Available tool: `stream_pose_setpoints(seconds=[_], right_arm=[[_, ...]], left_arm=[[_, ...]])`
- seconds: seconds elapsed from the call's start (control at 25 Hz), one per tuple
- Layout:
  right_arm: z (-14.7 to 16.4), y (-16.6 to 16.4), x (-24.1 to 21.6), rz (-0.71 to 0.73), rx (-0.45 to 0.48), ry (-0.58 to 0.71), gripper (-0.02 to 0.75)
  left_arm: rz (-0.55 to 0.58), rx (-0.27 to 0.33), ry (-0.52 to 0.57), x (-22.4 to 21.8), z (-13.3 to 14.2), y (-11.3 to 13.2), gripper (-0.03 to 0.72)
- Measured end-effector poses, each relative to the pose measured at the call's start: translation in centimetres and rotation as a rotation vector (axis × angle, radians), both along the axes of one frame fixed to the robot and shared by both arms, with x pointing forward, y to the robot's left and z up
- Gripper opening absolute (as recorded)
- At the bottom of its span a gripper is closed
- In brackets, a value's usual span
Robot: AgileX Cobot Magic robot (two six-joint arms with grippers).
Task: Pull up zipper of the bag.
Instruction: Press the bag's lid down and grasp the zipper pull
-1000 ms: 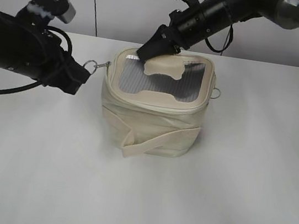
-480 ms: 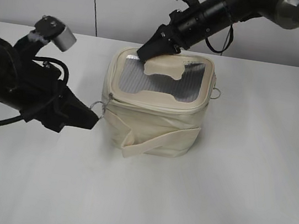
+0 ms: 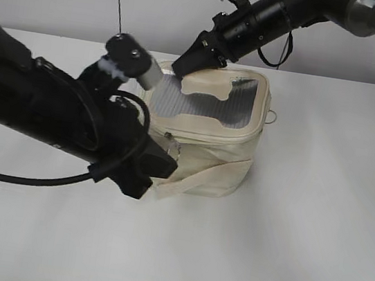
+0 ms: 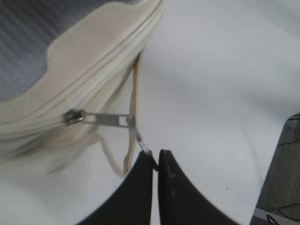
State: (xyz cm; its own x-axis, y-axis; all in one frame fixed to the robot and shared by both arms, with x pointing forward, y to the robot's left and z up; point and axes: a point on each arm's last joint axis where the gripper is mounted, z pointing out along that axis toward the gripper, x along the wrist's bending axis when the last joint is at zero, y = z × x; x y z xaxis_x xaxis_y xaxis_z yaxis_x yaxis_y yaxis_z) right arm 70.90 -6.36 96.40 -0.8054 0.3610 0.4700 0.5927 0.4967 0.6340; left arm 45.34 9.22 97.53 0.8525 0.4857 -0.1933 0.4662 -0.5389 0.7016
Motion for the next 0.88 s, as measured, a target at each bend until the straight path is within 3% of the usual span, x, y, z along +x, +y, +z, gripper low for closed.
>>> stream_pose_setpoints(seconds=[0.24,0.48,0.6,0.68,0.76,0.88], right_arm=[[0.0,0.0,0.0,0.002,0.0,0.002,0.054],[0.0,0.0,0.0,0.002,0.0,0.002,0.054],[0.0,0.0,0.0,-0.007,0.0,0.017,0.069],[0.2,-0.1,0.0,-0.018,-0.001,0.022,0.158],[1.0,-0.6,0.4,-0.044,-0.008,0.01,0.308],[2.8,-2.5,1.3,-0.126,-0.022,-0.004,0.411]], left_arm=[[-0.058,0.006,-0.003,0.1,-0.6,-3.0,-0.004],[-0.063,-0.002,0.027,0.0,-0.8,-3.3,-0.001],[-0.073,-0.02,0.082,-0.3,-0.7,-3.5,0.076],[-0.081,-0.014,0.115,-0.6,-0.6,-3.4,0.207],[-0.085,-0.006,0.146,-1.0,-0.4,-3.2,0.321],[-0.081,0.014,0.157,-1.4,1.0,-2.2,0.351]])
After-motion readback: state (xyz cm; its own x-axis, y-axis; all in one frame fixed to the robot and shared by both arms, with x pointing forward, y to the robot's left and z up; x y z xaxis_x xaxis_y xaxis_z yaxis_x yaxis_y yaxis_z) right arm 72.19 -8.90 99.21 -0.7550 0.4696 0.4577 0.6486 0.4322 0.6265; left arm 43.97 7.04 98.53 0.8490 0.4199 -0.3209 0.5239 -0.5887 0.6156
